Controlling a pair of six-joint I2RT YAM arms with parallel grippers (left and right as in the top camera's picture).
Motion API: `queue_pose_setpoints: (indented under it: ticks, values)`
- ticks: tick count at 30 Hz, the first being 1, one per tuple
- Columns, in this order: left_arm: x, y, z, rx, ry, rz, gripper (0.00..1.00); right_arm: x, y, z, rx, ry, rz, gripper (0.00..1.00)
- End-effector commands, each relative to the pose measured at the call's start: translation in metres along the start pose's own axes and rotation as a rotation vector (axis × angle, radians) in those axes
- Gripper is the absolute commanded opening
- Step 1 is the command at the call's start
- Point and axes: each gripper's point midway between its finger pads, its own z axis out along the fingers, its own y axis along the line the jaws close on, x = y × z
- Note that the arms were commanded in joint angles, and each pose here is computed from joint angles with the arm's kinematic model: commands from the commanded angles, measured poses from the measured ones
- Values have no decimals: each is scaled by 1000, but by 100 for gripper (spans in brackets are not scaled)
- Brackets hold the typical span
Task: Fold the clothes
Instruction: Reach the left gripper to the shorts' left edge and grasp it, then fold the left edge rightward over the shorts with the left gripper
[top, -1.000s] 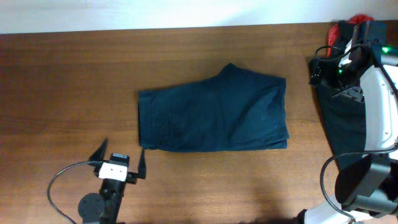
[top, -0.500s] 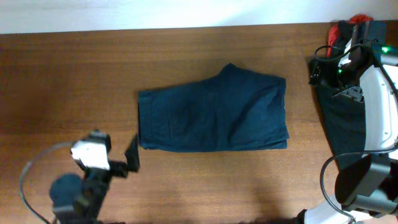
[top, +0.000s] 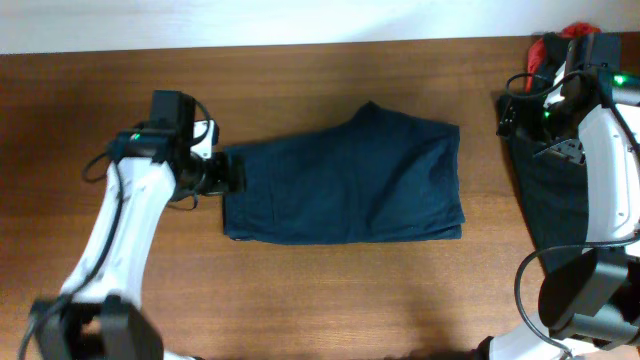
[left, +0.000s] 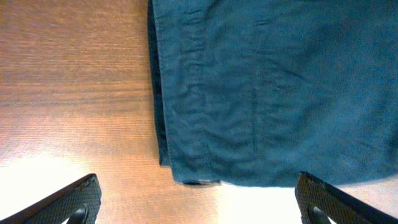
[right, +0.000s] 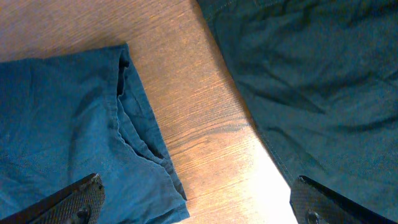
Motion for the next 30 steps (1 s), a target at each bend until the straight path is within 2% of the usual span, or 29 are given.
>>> queue_pose_setpoints:
  ticks: [1,5,12,15,16,19,20,22,23,24,26,29,30]
  values:
    - [-2,8,41,-38,86,-23,99,-5,-1,-8,1,-27,3,99]
    - [-10,12,83,-37,114,-27,99,-5,-1,-8,1,-27,3,99]
    - [8,16,129,-32,234,-43,98,-5,-1,-8,1,-27,3,99]
    - [10,2,133,53,247,-16,83,-5,-1,-8,1,-27,3,99]
    - [10,-1,133,72,246,-6,81,-5,-1,-8,1,-27,3,99]
    - [11,-1,133,71,250,-7,61,-5,-1,-8,1,-27,3,99]
    - [11,-1,133,71,250,-7,52,-5,-1,-8,1,-27,3,99]
    - [11,-1,134,69,250,-7,27,-5,-1,-8,1,-27,3,99]
    - [11,4,134,41,249,-5,6,-5,-1,-8,1,-27,3,99]
    - [12,16,134,-25,251,1,1,-5,-1,-8,1,-27,3,99]
    - [13,39,126,-142,266,-11,1,-5,-1,-8,1,-27,3,99]
    - [0,77,76,-349,295,-76,1,-5,-1,-8,1,-27,3,98]
    - [-10,81,45,-404,297,-93,1,-5,-1,-8,1,-27,3,99]
